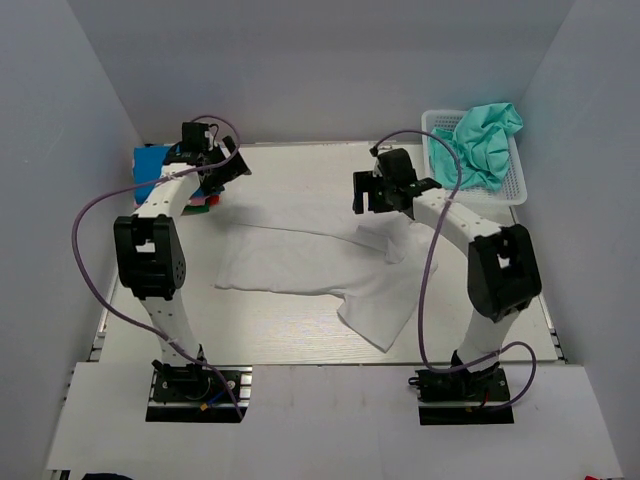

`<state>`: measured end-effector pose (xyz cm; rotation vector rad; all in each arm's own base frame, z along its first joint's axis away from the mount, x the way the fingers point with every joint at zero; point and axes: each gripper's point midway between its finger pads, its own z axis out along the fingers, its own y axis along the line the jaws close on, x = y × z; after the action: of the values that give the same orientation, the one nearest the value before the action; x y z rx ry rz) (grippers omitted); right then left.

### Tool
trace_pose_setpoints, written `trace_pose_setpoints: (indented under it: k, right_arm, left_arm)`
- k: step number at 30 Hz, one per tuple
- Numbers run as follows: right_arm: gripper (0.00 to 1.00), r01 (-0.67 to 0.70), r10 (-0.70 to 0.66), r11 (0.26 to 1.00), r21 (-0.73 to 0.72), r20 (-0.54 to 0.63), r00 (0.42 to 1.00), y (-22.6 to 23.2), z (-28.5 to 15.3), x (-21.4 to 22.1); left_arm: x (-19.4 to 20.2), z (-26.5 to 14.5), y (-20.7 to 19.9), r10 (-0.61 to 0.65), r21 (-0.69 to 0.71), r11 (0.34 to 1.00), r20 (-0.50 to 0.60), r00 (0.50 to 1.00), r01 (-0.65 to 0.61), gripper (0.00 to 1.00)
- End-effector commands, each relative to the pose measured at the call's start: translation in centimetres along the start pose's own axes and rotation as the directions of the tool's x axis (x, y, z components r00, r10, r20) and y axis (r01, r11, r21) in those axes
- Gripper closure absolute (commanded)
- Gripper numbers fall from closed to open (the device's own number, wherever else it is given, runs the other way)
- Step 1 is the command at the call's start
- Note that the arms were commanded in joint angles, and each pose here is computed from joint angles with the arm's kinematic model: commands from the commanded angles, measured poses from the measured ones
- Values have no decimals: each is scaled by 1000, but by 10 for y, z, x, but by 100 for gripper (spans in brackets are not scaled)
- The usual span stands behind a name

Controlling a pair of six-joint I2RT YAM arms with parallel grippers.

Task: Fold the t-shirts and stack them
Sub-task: Fold the flattened tshirt in 1/3 of the way

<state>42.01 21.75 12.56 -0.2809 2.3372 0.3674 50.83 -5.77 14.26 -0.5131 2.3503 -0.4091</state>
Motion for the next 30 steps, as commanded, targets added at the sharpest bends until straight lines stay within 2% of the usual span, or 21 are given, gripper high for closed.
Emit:
trace_pose_setpoints:
  k: [1,9,15,16,17,18,20,24,30]
  right_arm:
    - [15,-47,59,994,101,-116,991,-18,3,17]
    - [17,-17,76,974,227,-254,964,-51,11,75]
    - [35,6,52,985,174,-321,946,-50,16,101]
    - [41,8,46,986,169,-317,947,-50,16,100]
    - [58,4,47,986,164,-305,951,-49,17,99]
    - [69,5,44,987,162,-294,955,-49,18,96]
    - [82,19,22,989,146,-278,960,-46,16,93]
    - [90,60,-36,995,81,-266,963,-37,0,94]
    - [90,133,-131,991,-13,-301,945,-18,-25,123]
  left_arm:
    - [12,12,-19,28,114,993,-68,997,-20,0]
    - [42,33,-3,39,79,997,-149,988,-27,0]
    - [53,41,11,31,30,999,-163,986,-27,0]
    - [53,41,11,31,30,999,-163,986,-27,0]
    - [57,45,14,28,23,999,-175,984,-25,0]
    - [61,49,17,26,17,1000,-186,982,-23,0]
    - [62,49,20,24,2,1000,-188,982,-24,0]
    - [64,52,27,20,-28,999,-193,981,-26,0]
    - [66,51,33,17,-63,998,-197,980,-30,0]
